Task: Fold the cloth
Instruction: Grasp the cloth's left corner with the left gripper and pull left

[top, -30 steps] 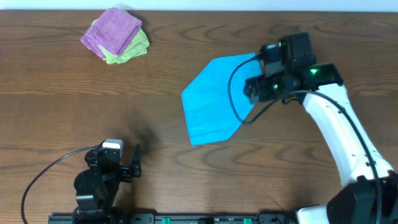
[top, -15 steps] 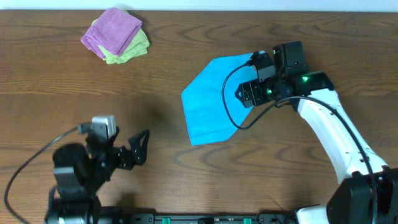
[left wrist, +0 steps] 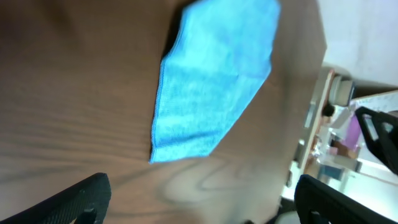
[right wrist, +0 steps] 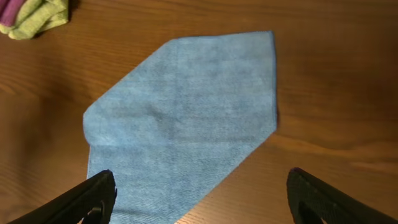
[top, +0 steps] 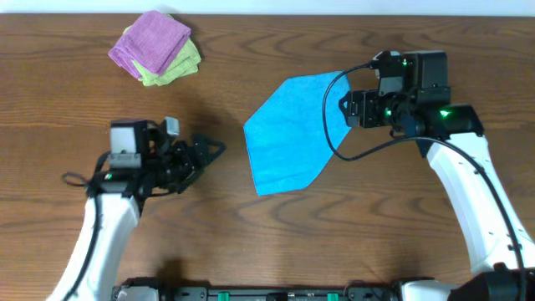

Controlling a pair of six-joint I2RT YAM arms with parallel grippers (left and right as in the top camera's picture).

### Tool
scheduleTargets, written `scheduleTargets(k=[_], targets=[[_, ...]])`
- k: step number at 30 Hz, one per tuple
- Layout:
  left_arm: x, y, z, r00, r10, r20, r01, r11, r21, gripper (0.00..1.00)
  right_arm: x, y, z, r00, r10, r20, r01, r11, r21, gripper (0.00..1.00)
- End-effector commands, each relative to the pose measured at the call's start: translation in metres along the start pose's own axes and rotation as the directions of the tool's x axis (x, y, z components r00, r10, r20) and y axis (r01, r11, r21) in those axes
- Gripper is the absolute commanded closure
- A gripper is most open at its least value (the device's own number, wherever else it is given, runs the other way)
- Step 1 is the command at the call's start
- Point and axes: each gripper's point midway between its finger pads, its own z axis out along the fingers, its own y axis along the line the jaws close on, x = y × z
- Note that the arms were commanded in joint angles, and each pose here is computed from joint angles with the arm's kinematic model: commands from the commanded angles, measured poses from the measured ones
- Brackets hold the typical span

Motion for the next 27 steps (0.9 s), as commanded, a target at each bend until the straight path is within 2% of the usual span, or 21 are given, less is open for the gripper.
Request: scheduleTargets(k=[1,10,14,27], targets=[[0.01,0.0,0.023,0.992,-0.087,-0.096,0.087,0.996,-0.001,0.04,-0.005,-0.002,-0.008,1.0,0.019,0.019,-0.019,1.0,0.006,0.12],[0.032,0.026,0.073,0.96,-0.159,-0.232,0.14,0.986,-0.093,0.05,0.001,-0.002,-0.008,1.0,0.025,-0.002,-0.025,1.0,0.005,0.1],[0.038,0.028,0.088,0.945,-0.176,-0.276,0.158,0.984,-0.088,0.05,0.003,-0.002,-0.008,1.0,0.027,-0.01,-0.027,1.0,0.006,0.1],[0.061,0.035,0.128,0.911,-0.226,-0.345,0.192,0.973,-0.128,0.05,0.004,-0.002,-0.008,0.999,0.028,-0.015,-0.028,1.0,0.007,0.1]])
